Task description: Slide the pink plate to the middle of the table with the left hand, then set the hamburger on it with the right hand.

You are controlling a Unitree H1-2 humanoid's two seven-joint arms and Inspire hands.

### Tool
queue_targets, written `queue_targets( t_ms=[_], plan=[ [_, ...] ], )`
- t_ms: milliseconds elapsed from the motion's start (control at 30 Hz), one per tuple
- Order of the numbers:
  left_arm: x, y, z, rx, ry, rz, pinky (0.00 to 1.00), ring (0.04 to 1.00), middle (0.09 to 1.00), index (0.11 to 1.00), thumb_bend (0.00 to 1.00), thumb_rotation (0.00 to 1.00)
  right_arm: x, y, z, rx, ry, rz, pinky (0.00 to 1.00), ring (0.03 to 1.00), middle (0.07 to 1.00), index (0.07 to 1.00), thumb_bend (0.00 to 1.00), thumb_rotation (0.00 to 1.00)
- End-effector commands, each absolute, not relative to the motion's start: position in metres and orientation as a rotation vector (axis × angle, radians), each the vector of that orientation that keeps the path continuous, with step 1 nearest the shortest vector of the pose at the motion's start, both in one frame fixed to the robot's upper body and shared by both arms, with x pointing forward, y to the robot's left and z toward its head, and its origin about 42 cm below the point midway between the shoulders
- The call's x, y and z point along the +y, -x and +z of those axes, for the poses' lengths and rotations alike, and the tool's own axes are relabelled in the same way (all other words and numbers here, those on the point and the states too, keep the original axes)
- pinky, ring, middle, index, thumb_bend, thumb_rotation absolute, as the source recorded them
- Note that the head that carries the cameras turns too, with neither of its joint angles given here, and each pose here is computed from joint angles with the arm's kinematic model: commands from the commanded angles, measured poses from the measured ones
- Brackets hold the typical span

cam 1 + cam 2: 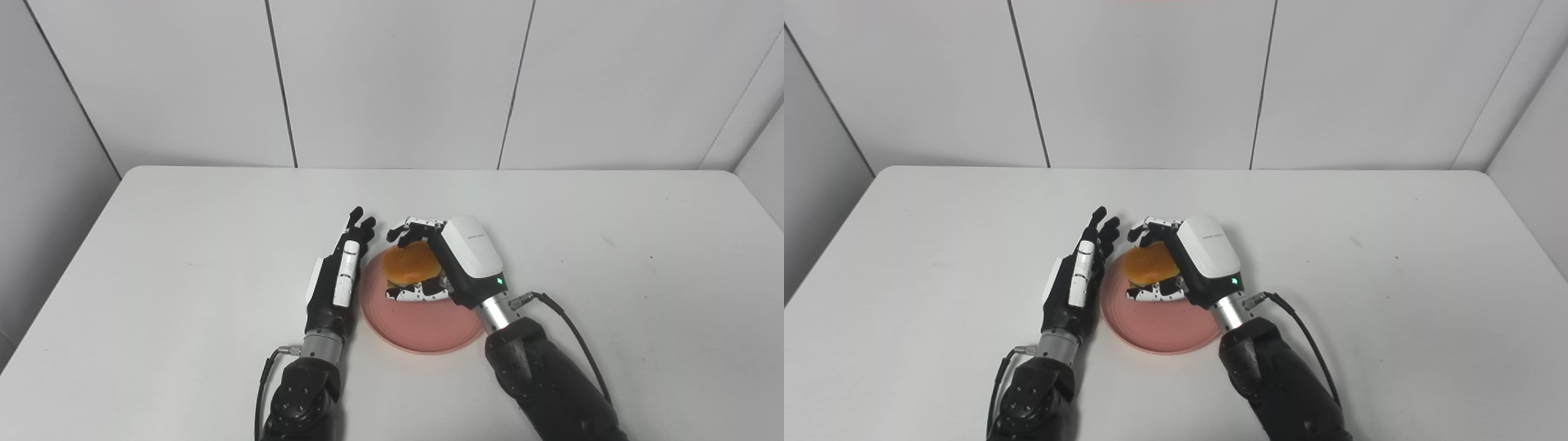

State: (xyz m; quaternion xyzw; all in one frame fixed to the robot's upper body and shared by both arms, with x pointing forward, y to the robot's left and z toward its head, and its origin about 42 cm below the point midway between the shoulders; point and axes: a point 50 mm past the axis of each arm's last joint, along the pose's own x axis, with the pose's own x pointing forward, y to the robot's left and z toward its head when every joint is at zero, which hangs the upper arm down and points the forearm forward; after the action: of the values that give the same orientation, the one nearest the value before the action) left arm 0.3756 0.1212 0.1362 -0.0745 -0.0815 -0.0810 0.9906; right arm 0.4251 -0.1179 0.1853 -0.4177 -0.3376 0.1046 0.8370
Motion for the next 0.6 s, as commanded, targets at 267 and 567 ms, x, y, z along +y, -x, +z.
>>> queue_targets(
  t_ms=[267,567],
  plan=[
    [0.124,-0.362,0.107,-0.065,0.172,-0.152,1.00,0.939,0.927,0.936,0.64,1.00,-0.127,-0.418,0.196,-0.773,0.853,0.210,0.39,0.403,0.493,0.548,0.51,0.00],
    [0.125,-0.364,0.106,-0.064,0.176,-0.154,1.00,0.937,0.930,0.946,0.64,1.00,-0.129,-0.411,0.191,-0.753,0.841,0.204,0.37,0.396,0.481,0.550,0.51,0.00]
  ],
)
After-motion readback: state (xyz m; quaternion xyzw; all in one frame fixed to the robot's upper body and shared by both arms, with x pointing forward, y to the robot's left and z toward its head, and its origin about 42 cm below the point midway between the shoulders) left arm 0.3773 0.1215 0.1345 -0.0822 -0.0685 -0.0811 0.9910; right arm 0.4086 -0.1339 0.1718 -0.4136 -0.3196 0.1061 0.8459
